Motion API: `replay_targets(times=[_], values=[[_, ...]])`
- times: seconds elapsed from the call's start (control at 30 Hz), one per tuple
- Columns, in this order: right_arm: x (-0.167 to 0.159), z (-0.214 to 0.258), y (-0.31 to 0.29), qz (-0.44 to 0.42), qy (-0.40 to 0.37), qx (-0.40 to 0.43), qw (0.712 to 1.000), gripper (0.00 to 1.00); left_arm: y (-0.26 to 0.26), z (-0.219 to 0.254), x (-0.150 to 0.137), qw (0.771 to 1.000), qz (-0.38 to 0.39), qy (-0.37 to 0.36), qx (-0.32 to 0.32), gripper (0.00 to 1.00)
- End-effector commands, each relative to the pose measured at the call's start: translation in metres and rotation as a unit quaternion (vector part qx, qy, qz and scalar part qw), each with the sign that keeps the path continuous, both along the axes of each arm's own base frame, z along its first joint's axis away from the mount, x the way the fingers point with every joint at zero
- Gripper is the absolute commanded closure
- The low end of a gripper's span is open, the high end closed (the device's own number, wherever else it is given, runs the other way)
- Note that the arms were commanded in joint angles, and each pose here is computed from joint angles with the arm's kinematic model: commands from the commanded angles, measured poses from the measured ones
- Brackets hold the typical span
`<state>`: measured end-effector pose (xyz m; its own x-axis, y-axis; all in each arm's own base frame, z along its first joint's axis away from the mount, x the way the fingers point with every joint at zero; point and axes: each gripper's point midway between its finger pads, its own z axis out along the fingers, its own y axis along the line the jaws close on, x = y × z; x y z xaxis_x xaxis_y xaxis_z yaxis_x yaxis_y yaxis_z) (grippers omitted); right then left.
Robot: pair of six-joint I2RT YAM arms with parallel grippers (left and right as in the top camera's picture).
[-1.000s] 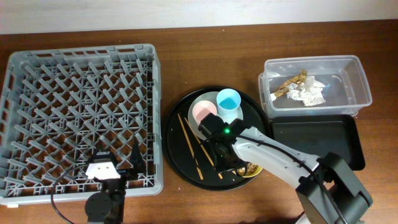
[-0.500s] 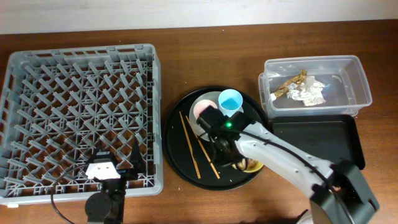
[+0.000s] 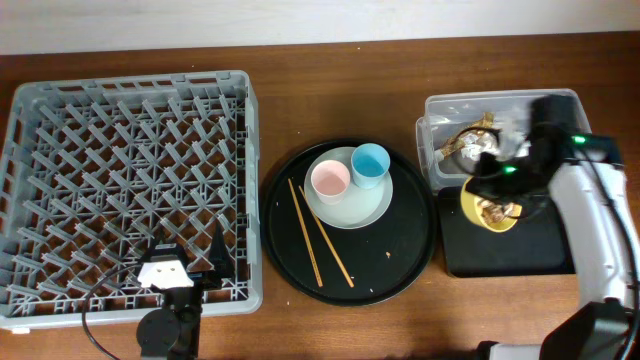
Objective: Sort waste into correct bins and load items into the dishwasher rack
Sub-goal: 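Tip yellow bowl over black tray to dump food scraps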
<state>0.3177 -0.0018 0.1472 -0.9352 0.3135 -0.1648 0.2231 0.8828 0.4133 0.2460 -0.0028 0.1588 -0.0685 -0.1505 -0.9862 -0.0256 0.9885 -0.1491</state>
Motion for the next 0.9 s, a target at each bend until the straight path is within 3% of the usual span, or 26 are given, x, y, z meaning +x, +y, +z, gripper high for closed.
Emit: replay_targets(times=[0.0,0.13,0.37,0.53,0.7,0.8,0.87], values=[[0.001,0.011,-0.006,0.002,-0.055,0.084,0.995,0.96,0.001,-0.001,0.0,1.0,0.002,0.001,0.008,0.01],[0.003,-0.001,-0.033,-0.038,-0.098,0.129,0.986,0.96,0.001,-0.001,0.0,1.0,0.002,0.001,0.008,0.01],[-0.012,-0.021,-0.046,-0.096,-0.175,0.259,0.945,0.96,0.001,-0.001,0.0,1.0,0.002,0.001,0.008,0.01],[-0.028,-0.009,-0.054,-0.121,-0.237,0.338,0.903,0.96,0.001,-0.001,0.0,1.0,0.002,0.001,0.008,0.01],[-0.031,-0.006,-0.075,-0.137,-0.285,0.334,0.888,0.96,0.001,-0.001,0.0,1.0,0.002,0.001,0.008,0.01],[-0.035,0.022,-0.068,-0.11,-0.336,0.393,0.849,0.96,0.001,-0.001,0.0,1.0,0.002,0.001,0.008,0.01],[-0.035,0.023,-0.068,-0.124,-0.321,0.41,0.845,0.96,0.001,-0.001,0.0,1.0,0.002,0.001,0.008,0.01]])
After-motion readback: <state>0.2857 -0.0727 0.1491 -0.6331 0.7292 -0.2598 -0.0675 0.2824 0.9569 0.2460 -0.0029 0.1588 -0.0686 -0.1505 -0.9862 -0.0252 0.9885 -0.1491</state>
